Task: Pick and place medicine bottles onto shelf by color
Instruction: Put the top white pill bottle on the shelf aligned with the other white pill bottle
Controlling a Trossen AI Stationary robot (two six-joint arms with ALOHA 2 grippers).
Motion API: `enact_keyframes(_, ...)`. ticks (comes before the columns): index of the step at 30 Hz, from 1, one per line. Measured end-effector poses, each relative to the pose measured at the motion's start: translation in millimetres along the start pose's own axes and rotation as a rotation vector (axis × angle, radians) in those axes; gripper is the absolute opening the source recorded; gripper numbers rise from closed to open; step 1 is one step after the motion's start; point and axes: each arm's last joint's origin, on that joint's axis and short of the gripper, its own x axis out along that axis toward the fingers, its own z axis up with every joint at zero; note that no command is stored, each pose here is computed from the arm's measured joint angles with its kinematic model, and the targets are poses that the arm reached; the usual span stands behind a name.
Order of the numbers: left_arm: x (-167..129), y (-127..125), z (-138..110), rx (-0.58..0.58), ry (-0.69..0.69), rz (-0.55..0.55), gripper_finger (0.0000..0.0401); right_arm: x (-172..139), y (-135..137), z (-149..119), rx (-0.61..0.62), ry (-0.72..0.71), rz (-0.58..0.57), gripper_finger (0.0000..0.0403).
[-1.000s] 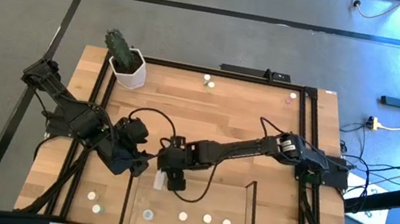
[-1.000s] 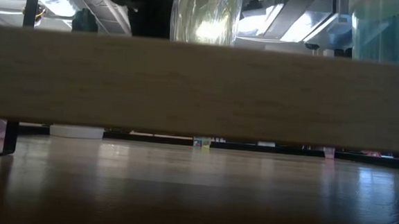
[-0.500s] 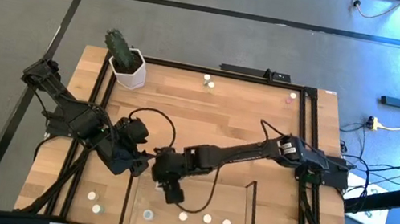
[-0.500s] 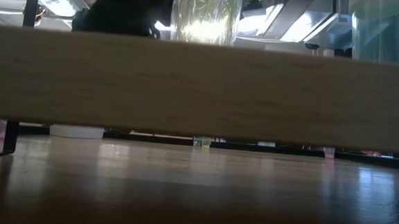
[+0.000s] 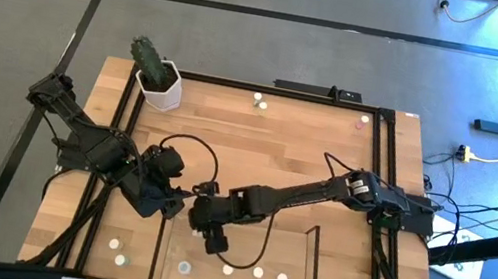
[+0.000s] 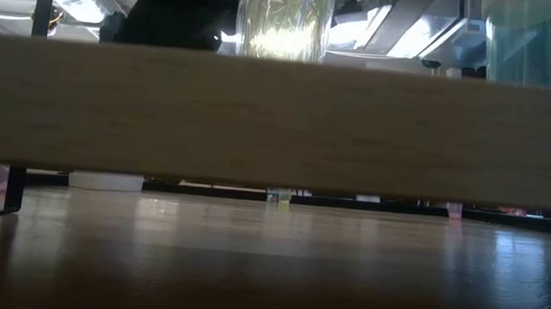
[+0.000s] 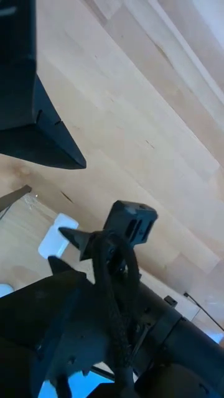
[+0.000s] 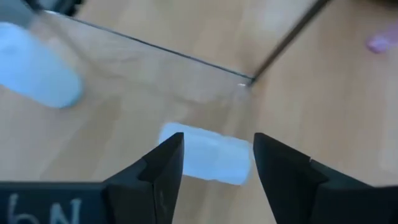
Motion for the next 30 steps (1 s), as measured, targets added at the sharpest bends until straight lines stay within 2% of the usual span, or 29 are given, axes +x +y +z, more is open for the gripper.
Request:
enact_keyframes(4,0.0,0.0,0.0,-0.001,0.0,0.0,0.0275,0.8,-2.2,-1.2,0.002,0.007,-0.044,0.0196)
enact_keyframes(20,0.0,-0.1,0.1,-0.002,0.0,-0.001,0.0275,5.7,-11.5,-6.3,-0.012,0.033,-0.054,0.0196)
enact_keyframes(30,0.0,-0.1,0.0,-0.004,0.0,-0.001,0.0275,6.1,-26.2,-8.3,0.012,0.038,-0.07,0.0196)
